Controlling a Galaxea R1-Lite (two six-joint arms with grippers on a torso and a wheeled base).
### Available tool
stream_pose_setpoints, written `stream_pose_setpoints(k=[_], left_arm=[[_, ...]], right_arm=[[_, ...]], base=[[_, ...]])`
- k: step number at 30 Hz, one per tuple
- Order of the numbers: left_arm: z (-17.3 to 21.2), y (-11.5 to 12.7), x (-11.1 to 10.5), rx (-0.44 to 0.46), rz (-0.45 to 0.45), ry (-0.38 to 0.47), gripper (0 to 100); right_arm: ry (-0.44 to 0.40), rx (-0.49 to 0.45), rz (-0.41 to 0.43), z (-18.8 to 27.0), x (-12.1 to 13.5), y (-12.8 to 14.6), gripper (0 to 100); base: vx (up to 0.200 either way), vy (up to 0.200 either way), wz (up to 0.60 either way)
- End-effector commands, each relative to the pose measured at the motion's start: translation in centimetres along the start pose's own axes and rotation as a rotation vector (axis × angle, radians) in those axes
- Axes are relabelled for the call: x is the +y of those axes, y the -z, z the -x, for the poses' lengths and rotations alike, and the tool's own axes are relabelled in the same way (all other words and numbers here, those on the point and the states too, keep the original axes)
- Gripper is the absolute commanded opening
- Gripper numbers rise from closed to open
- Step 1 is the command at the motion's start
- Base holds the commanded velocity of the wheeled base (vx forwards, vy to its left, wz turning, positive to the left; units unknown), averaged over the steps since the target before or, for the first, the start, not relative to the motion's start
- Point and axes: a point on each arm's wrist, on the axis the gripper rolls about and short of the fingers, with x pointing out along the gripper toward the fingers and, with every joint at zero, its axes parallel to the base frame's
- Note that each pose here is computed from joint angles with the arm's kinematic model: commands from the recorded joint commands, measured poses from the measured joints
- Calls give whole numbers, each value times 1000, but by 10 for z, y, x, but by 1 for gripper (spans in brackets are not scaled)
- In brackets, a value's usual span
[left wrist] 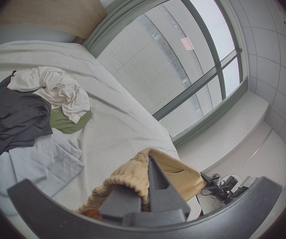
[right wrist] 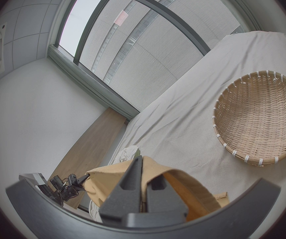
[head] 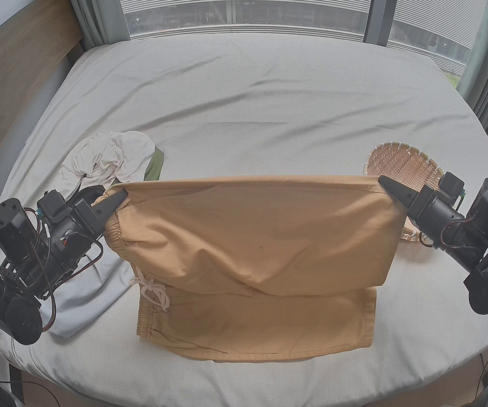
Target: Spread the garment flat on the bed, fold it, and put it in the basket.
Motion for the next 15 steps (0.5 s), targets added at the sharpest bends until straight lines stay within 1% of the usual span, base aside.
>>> stream_pose_setpoints(k=[1, 14, 15], left_arm=[[-2, 3, -2, 10, -2, 9, 0], [-1, -2, 0, -7, 0, 4, 0], [0, -9, -4, -34, -6, 18, 0]], right_arm=[[-6, 5, 0, -1, 0, 0, 0], [-29, -8, 9, -4, 4, -4, 0], [-35, -11, 11, -5, 5, -5, 0]], base=[[0, 0, 0], [0, 0, 0], [0, 0, 0]])
